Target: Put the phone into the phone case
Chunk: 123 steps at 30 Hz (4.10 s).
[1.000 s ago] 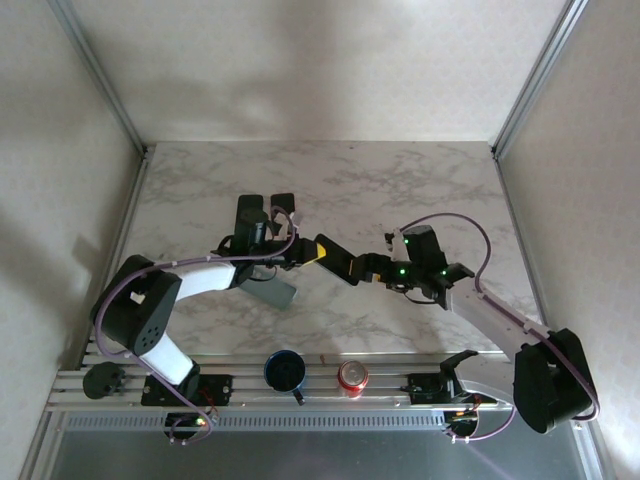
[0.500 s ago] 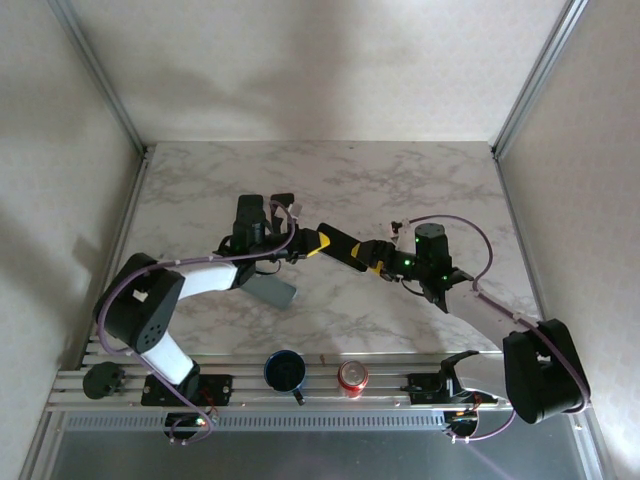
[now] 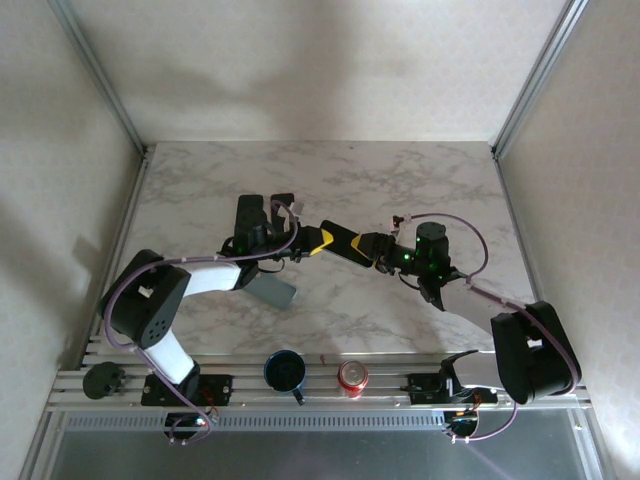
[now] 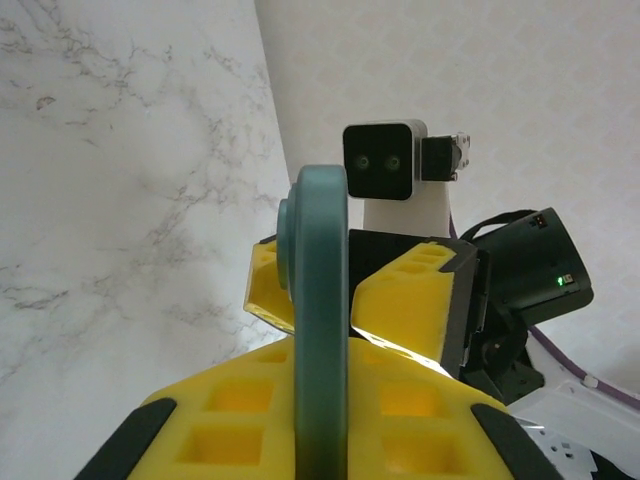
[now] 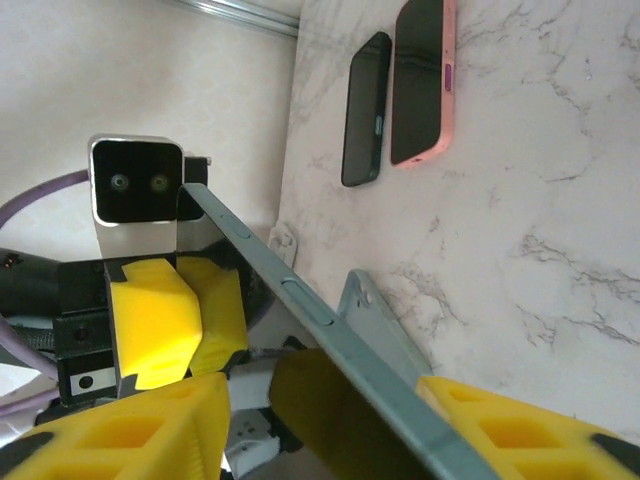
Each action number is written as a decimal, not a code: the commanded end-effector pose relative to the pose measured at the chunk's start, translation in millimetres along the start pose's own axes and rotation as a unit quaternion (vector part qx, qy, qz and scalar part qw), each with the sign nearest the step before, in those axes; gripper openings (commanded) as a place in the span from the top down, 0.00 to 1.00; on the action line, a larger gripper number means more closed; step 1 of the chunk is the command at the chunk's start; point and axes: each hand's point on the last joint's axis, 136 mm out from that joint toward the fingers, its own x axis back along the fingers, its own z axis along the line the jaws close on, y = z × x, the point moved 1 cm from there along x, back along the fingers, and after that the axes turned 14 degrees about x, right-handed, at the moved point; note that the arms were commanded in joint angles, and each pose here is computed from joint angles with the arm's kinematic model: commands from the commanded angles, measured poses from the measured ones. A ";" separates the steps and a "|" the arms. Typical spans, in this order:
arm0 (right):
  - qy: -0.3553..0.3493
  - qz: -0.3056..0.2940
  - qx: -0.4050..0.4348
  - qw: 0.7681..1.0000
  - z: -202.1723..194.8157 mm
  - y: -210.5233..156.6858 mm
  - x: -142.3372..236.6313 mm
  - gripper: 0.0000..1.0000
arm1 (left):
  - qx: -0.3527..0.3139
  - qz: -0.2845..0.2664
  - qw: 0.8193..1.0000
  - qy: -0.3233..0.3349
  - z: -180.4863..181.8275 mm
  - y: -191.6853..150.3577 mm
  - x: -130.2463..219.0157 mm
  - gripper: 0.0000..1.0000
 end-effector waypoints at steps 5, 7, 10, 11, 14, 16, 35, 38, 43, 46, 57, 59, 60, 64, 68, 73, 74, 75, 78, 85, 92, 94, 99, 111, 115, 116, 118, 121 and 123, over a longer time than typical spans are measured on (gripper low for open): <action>0.043 -0.014 0.042 0.998 26.3 12.1 3.7 0.74 | -0.003 0.025 1.000 -0.004 1.3 -10.3 -6.4 1.00; 0.034 -0.013 0.045 0.998 25.5 11.3 5.7 0.87 | -0.001 0.018 1.000 0.006 5.8 -7.0 -7.3 0.94; 0.016 -0.009 0.051 0.999 24.1 8.7 10.2 0.95 | 0.002 0.009 1.000 0.015 11.0 -2.3 -8.2 0.83; 0.010 -0.008 0.053 0.999 23.9 7.8 11.6 0.97 | 0.004 0.006 1.000 0.016 12.2 -0.6 -8.4 0.80; 0.001 -0.003 0.058 0.998 24.2 5.8 14.4 1.00 | 0.005 0.001 1.000 0.015 12.6 1.2 -9.3 0.73; -0.002 -0.002 0.059 0.998 24.5 5.0 15.9 1.00 | 0.006 -0.004 1.000 0.015 12.7 4.0 -8.9 0.72; -0.001 0.008 0.072 0.997 39.8 13.6 18.4 1.00 | 0.026 -0.111 0.985 0.134 61.6 28.2 72.4 0.63; 0.002 0.013 0.070 0.997 39.5 14.8 15.3 1.00 | 0.023 -0.127 0.969 0.212 81.8 20.3 93.3 0.63; 0.004 0.023 0.069 0.997 36.2 15.2 9.8 1.00 | 0.029 -0.140 0.943 0.300 103.4 3.6 119.0 0.65; 0.005 0.031 0.066 0.997 34.3 14.3 7.1 1.00 | 0.030 -0.125 0.941 0.315 110.8 -7.9 117.3 0.67; -0.014 0.035 0.074 0.997 33.0 13.0 12.6 1.00 | -0.017 -0.084 0.911 0.403 136.5 -34.4 108.5 0.76; -0.016 0.033 0.073 0.997 33.1 14.4 14.3 1.00 | -0.025 -0.080 0.907 0.413 138.4 -36.0 104.0 0.77; -0.016 0.032 0.073 0.997 33.2 15.1 15.0 1.00 | -0.030 -0.077 0.905 0.418 139.1 -36.7 101.1 0.77; -0.011 0.024 0.060 0.998 32.7 19.3 20.3 1.00 | -0.053 -0.065 0.891 0.446 144.9 -39.5 93.4 0.81; -0.009 0.009 0.053 0.999 32.1 23.5 29.4 1.00 | -0.070 -0.057 0.874 0.477 153.0 -42.1 87.8 0.82; -0.014 0.002 0.055 0.998 33.2 22.8 39.5 1.00 | -0.091 -0.056 0.847 0.521 163.3 -41.4 88.4 0.84; -0.015 0.002 0.054 0.998 33.0 22.4 40.9 1.00 | -0.093 -0.053 0.845 0.524 164.5 -42.4 87.4 0.85; -0.016 0.002 0.054 0.998 32.5 21.7 42.1 1.00 | -0.095 -0.050 0.843 0.527 166.2 -42.9 86.6 0.84; -0.018 0.001 0.053 0.998 31.2 20.6 44.3 1.00 | -0.104 -0.043 0.836 0.537 168.8 -45.0 82.9 0.85; -0.021 -0.001 0.051 0.998 29.2 21.9 46.2 1.00 | -0.120 -0.034 0.825 0.551 171.6 -45.7 72.5 0.90; -0.021 -0.008 0.057 0.998 35.8 25.9 53.9 1.00 | -0.150 -0.043 0.827 0.540 160.6 -27.4 47.6 0.98; -0.025 -0.013 0.059 0.998 38.0 28.0 57.9 1.00 | -0.161 -0.045 0.829 0.534 155.7 -19.2 35.7 1.00; -0.032 -0.026 0.060 0.997 42.3 30.8 69.7 1.00 | -0.183 -0.039 0.838 0.513 147.1 -1.0 -0.4 1.00; -0.113 -0.061 0.031 0.991 29.0 31.8 108.1 1.00 | -0.201 -0.006 0.865 0.459 128.5 -2.4 -63.2 1.00; -0.125 -0.071 0.015 0.990 23.0 34.0 113.8 1.00 | -0.202 0.002 0.872 0.446 122.7 -9.9 -72.4 1.00; -0.130 -0.072 0.012 0.989 20.9 34.2 114.8 1.00 | -0.202 0.001 0.873 0.444 121.7 -10.8 -73.9 1.00; -0.136 -0.072 0.004 0.988 17.6 33.8 116.0 1.00 | -0.201 0.005 0.875 0.440 120.9 -12.8 -76.4 1.00; -0.150 -0.073 -0.006 0.986 12.3 32.6 118.9 1.00 | -0.207 0.010 0.875 0.437 119.6 -17.3 -81.5 1.00; -0.161 -0.075 -0.010 0.984 9.0 31.9 121.0 1.00 | -0.210 0.016 0.876 0.435 119.5 -22.2 -86.3 1.00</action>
